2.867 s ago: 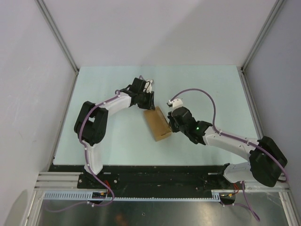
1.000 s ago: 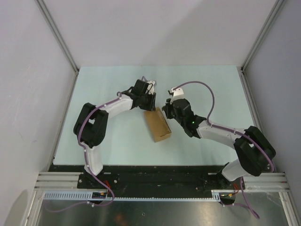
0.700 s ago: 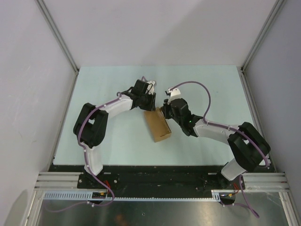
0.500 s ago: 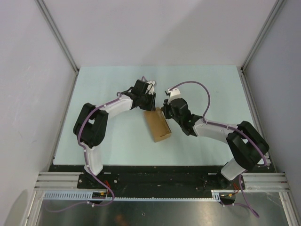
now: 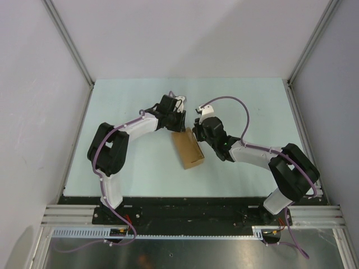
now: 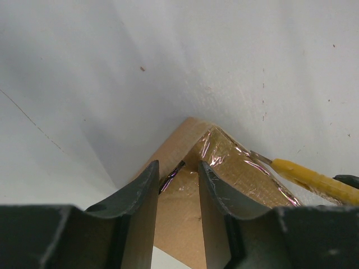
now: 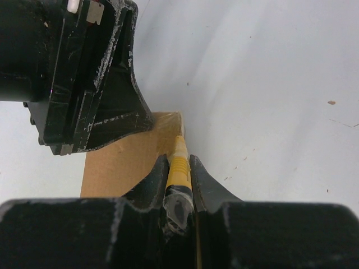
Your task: Unpack the express box
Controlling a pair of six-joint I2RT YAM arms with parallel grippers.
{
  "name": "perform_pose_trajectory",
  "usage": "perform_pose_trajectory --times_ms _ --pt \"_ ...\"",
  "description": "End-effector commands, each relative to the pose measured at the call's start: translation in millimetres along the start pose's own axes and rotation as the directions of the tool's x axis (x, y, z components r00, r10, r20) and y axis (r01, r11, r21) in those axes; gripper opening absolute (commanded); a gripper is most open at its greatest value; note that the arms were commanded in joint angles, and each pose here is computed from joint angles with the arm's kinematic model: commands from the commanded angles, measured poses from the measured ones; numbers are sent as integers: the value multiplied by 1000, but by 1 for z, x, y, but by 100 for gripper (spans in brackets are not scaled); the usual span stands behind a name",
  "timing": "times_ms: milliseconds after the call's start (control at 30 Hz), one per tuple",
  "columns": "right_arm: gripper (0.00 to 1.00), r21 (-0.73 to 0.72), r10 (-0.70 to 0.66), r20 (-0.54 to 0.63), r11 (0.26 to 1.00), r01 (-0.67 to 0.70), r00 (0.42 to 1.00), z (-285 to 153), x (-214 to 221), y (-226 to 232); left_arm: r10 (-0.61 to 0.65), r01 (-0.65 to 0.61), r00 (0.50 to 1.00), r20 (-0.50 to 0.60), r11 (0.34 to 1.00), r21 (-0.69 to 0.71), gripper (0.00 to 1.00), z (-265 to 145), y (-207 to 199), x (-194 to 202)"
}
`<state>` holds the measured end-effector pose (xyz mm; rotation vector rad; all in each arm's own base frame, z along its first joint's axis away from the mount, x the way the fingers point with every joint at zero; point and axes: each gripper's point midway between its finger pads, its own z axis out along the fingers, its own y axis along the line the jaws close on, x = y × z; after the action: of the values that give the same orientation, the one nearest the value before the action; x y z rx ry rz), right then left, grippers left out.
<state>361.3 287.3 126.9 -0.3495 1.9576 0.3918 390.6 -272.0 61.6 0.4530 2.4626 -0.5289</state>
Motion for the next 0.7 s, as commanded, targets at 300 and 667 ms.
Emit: perform_pose_trajectory --times_ms 300,667 --pt "0 6 -15 -5 1000 15 1000 -3 -6 6 19 -27 985 -174 999 -43 36 3 11 56" --pt "0 35 -33 -25 999 34 999 -20 2 9 -2 -14 984 -180 996 -86 34 5 19 61"
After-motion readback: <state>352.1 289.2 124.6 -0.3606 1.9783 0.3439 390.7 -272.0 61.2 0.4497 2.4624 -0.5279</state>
